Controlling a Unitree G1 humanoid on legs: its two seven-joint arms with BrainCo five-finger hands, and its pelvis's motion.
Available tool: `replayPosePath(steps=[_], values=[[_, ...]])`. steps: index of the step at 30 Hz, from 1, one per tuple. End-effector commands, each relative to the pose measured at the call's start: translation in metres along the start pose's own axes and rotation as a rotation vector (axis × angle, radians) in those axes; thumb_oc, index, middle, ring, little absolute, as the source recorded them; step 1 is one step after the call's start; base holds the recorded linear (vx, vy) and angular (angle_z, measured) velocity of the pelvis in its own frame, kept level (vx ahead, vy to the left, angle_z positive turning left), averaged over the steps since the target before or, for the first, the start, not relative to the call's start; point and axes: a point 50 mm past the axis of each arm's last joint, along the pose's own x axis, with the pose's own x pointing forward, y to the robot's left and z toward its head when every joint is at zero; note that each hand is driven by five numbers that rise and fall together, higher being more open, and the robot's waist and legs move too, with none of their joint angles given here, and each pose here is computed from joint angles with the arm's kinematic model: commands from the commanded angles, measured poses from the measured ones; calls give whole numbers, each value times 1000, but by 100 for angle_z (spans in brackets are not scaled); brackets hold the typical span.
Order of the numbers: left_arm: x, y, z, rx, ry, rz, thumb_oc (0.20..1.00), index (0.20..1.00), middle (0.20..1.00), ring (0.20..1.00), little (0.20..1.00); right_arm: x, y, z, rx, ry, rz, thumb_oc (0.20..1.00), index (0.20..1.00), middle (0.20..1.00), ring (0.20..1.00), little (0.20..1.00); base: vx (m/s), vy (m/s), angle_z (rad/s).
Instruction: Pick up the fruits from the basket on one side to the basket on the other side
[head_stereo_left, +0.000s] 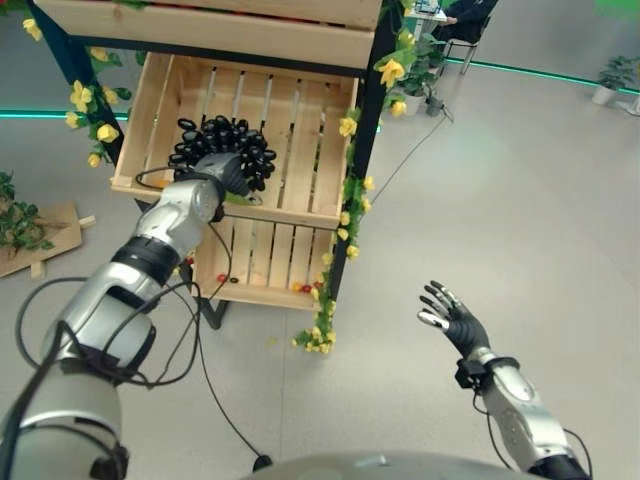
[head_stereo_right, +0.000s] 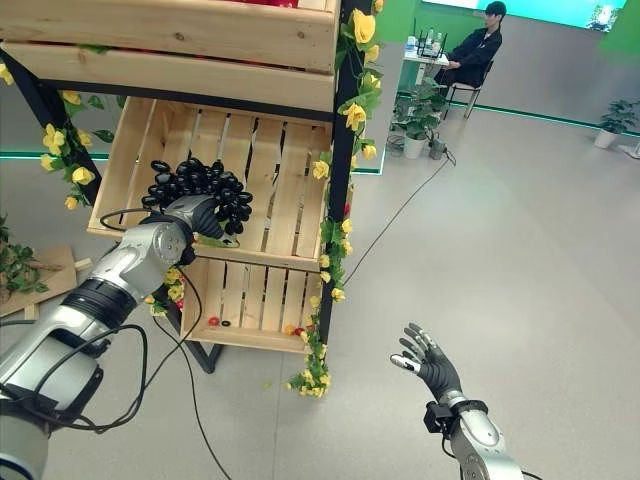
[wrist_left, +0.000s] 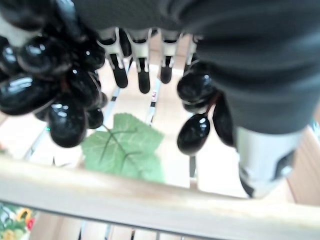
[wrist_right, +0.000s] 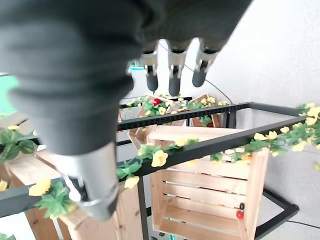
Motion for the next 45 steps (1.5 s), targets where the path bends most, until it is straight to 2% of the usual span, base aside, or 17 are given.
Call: replayPosePath(steps=[1, 2, 3, 8, 11, 18, 28, 36, 41, 44, 45], values=[[-4, 59, -6, 146, 7, 96, 1000, 1000, 1000, 1000, 1000, 1, -14, 25, -63, -89, -7, 1000, 1000, 1000, 1000, 1000, 0, 0, 0], [-4, 59, -6, 146, 7, 96, 1000, 1000, 1000, 1000, 1000, 1, -14, 25, -63, -89, -7, 1000, 1000, 1000, 1000, 1000, 0, 0, 0], [-6, 67, -2, 247, -9, 105, 1000, 1000, 1000, 1000, 1000, 1, -13, 23, -69, -84, 1, 1000, 1000, 1000, 1000, 1000, 0, 0, 0], [-5, 72, 9, 438, -30, 161, 1000, 1000, 1000, 1000, 1000, 1, -12, 25, -79, -95, 18, 1000, 1000, 1000, 1000, 1000, 0, 0, 0], [-9, 74, 21, 673, -96, 216, 1000, 1000, 1000, 1000, 1000, 0, -13, 29, -81, -114, 26, 1000, 1000, 1000, 1000, 1000, 0, 0, 0], [-16, 83, 10, 793, -59, 252, 1000, 1000, 1000, 1000, 1000, -3, -15, 30, -89, -114, 11, 1000, 1000, 1000, 1000, 1000, 0, 0, 0], [-24, 84, 3, 779, -80, 234, 1000, 1000, 1000, 1000, 1000, -7, -18, 27, -91, -101, -5, 1000, 1000, 1000, 1000, 1000, 0, 0, 0], [-28, 85, -20, 822, -18, 177, 1000, 1000, 1000, 1000, 1000, -10, -19, 22, -93, -82, 4, 1000, 1000, 1000, 1000, 1000, 0, 0, 0], [-33, 87, -39, 779, 42, 150, 1000, 1000, 1000, 1000, 1000, -11, -20, 21, -90, -80, 1, 1000, 1000, 1000, 1000, 1000, 0, 0, 0], [-35, 87, -47, 687, 60, 145, 1000, 1000, 1000, 1000, 1000, -11, -20, 21, -82, -83, 5, 1000, 1000, 1000, 1000, 1000, 0, 0, 0], [-39, 92, -61, 600, 121, 144, 1000, 1000, 1000, 1000, 1000, -11, -20, 21, -79, -80, 4, 1000, 1000, 1000, 1000, 1000, 0, 0, 0]])
